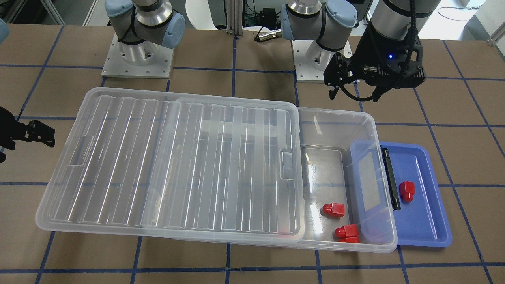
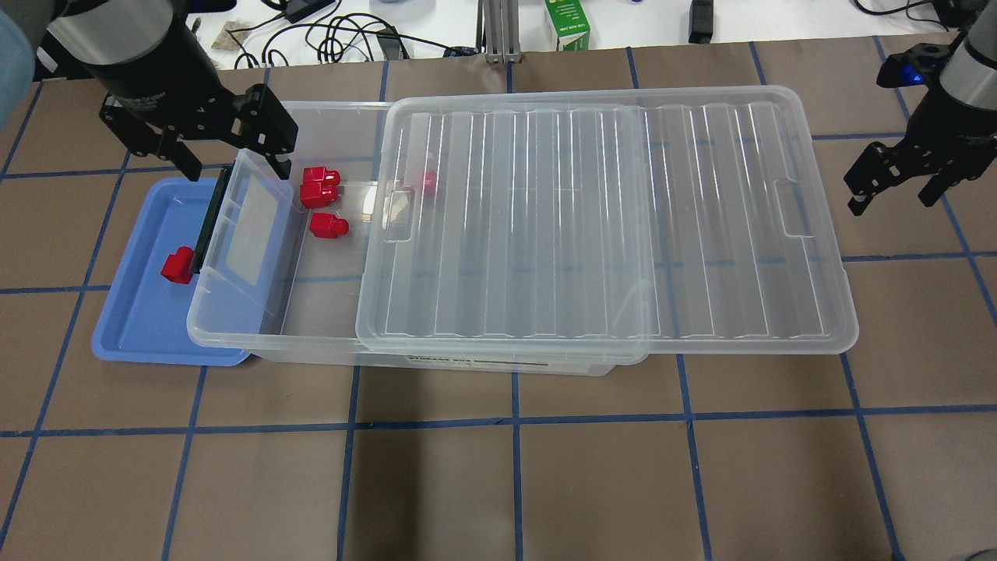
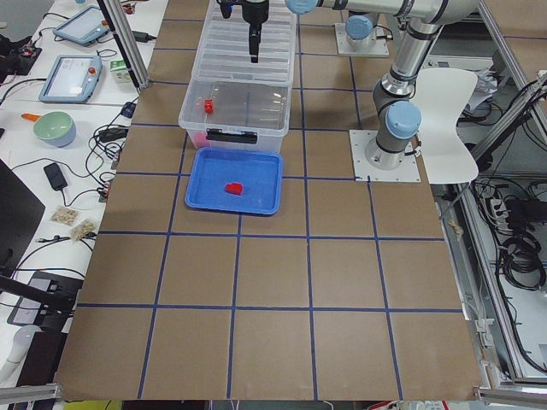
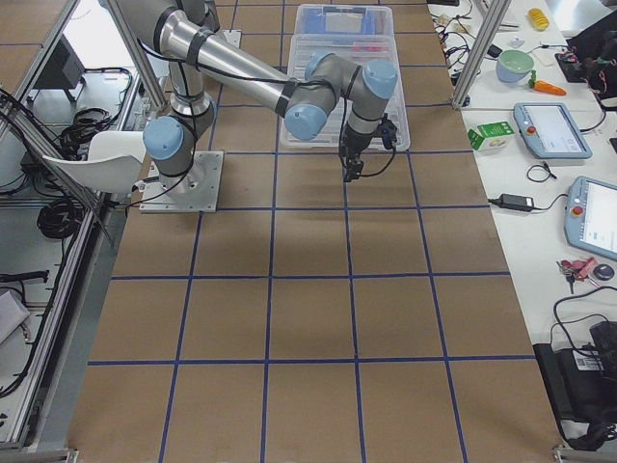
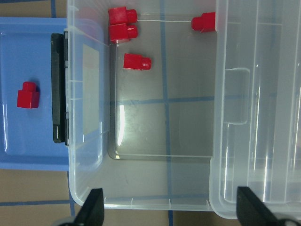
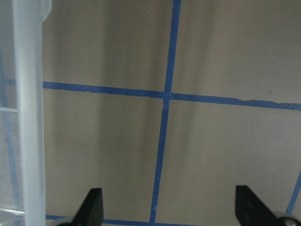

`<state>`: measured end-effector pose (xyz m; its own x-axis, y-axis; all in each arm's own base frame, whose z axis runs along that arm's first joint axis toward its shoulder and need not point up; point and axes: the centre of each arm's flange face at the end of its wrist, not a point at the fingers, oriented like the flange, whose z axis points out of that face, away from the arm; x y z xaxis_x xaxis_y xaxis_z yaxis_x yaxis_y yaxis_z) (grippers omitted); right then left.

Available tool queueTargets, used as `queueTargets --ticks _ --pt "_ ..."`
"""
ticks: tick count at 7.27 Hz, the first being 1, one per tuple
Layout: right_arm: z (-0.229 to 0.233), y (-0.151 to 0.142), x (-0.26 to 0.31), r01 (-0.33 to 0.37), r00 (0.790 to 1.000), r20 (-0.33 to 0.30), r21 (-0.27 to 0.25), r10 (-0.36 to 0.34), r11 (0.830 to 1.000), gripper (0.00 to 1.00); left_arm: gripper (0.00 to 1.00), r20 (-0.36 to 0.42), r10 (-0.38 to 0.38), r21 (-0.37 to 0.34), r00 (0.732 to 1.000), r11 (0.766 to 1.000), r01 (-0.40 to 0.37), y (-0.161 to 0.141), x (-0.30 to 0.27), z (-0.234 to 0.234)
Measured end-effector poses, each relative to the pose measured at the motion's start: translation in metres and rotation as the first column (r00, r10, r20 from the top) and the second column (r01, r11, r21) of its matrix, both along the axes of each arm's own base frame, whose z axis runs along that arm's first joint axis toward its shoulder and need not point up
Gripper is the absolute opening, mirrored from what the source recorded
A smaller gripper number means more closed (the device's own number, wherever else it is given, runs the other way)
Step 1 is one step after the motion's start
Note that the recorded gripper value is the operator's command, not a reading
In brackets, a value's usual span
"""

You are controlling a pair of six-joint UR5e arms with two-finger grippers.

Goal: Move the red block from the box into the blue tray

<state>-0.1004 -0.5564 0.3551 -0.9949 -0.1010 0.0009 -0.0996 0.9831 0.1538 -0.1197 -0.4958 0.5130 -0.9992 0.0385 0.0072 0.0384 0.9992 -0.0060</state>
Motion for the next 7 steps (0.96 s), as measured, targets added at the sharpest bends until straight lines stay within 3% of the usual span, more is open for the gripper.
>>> queueTargets --ticks 7 --pt "-0.012 -0.006 0.047 0.06 0.998 0.029 0.004 -0.06 0.998 1.0 1.0 0.034 0.005 -0.034 0.999 0.999 -0.004 -0.008 0.005 -0.008"
